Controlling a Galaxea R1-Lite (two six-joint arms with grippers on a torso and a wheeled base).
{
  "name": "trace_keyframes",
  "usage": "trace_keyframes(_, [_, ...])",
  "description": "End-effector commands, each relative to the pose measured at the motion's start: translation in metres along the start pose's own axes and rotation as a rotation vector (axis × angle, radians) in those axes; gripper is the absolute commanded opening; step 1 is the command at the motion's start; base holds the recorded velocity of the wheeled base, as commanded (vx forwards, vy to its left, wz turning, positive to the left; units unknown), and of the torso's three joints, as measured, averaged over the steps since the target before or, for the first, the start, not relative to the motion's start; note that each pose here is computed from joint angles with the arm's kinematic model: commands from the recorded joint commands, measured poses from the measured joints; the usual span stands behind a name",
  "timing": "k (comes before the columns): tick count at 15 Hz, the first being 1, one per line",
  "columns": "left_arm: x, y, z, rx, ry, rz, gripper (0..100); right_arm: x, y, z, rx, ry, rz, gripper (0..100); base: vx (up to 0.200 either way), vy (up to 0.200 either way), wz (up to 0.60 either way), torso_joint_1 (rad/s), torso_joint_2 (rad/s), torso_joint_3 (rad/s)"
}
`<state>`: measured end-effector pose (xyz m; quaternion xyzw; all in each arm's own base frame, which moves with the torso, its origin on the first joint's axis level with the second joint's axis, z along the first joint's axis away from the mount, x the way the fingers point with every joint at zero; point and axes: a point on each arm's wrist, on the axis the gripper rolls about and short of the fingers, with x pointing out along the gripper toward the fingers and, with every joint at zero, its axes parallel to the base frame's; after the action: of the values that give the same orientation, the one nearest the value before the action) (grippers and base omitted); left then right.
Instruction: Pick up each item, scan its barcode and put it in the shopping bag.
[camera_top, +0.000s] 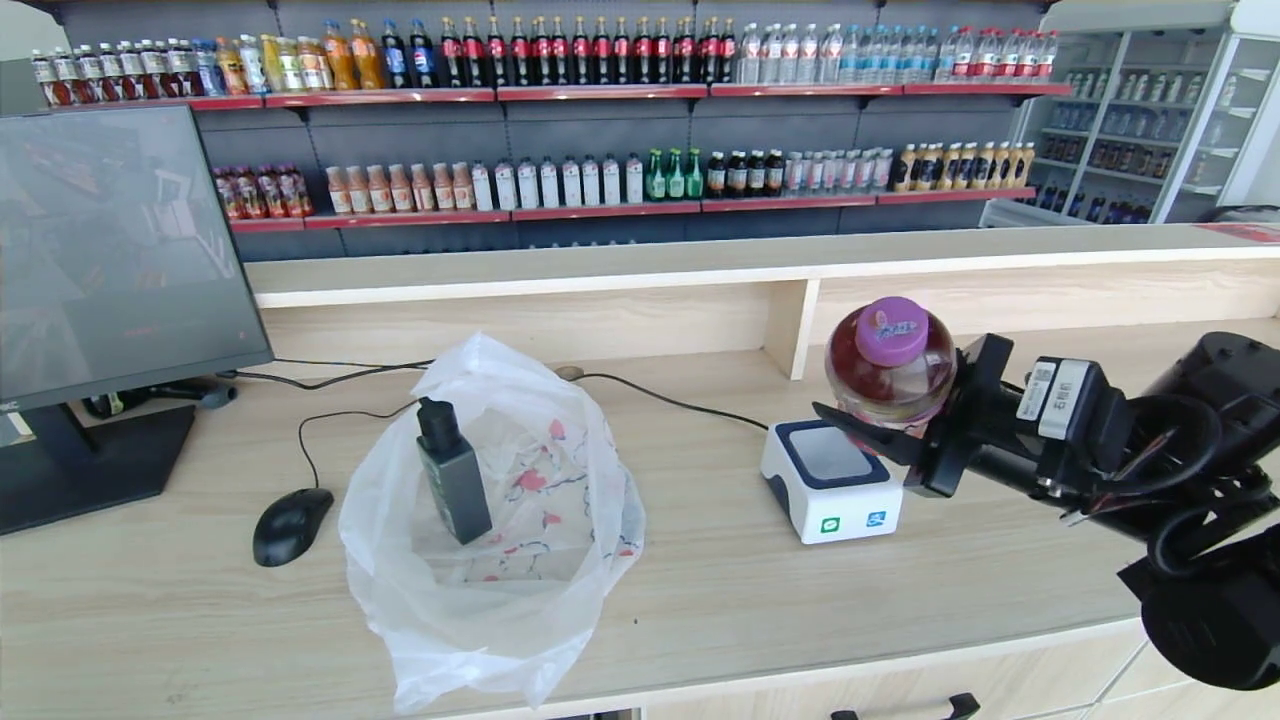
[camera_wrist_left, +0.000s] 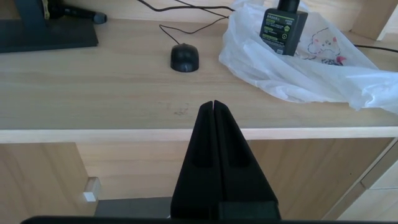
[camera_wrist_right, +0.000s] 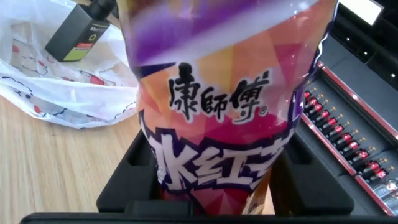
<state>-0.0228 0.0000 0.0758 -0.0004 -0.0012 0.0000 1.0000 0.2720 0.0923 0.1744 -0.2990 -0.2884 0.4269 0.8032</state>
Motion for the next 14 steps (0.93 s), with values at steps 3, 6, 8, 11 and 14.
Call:
trace_keyframes(3, [0.0, 0.0, 0.0, -0.001, -0.001, 0.0, 0, -0.01, -0.011, 0.036, 0.076, -0.067, -0.034, 0, 0.0, 0.0, 0.0, 0.0, 0.0, 0.0])
trace_keyframes(6, [0.0, 0.0, 0.0, -0.001, -0.001, 0.0, 0, -0.017, -0.019, 0.059, 0.224, -0.121, -0.052, 0, 0.0, 0.0, 0.0, 0.0, 0.0, 0.0])
trace_keyframes(8, [0.0, 0.0, 0.0, -0.001, -0.001, 0.0, 0, -0.023, -0.019, 0.068, 0.314, -0.137, -0.053, 0, 0.0, 0.0, 0.0, 0.0, 0.0, 0.0])
trace_keyframes(11, [0.0, 0.0, 0.0, -0.001, -0.001, 0.0, 0, -0.032, -0.01, 0.072, 0.452, -0.123, -0.038, 0, 0.0, 0.0, 0.0, 0.0, 0.0, 0.0])
trace_keyframes(14, [0.0, 0.0, 0.0, -0.001, -0.001, 0.0, 0, -0.048, -0.014, 0.056, 0.627, -0.049, -0.098, 0, 0.0, 0.0, 0.0, 0.0, 0.0, 0.0])
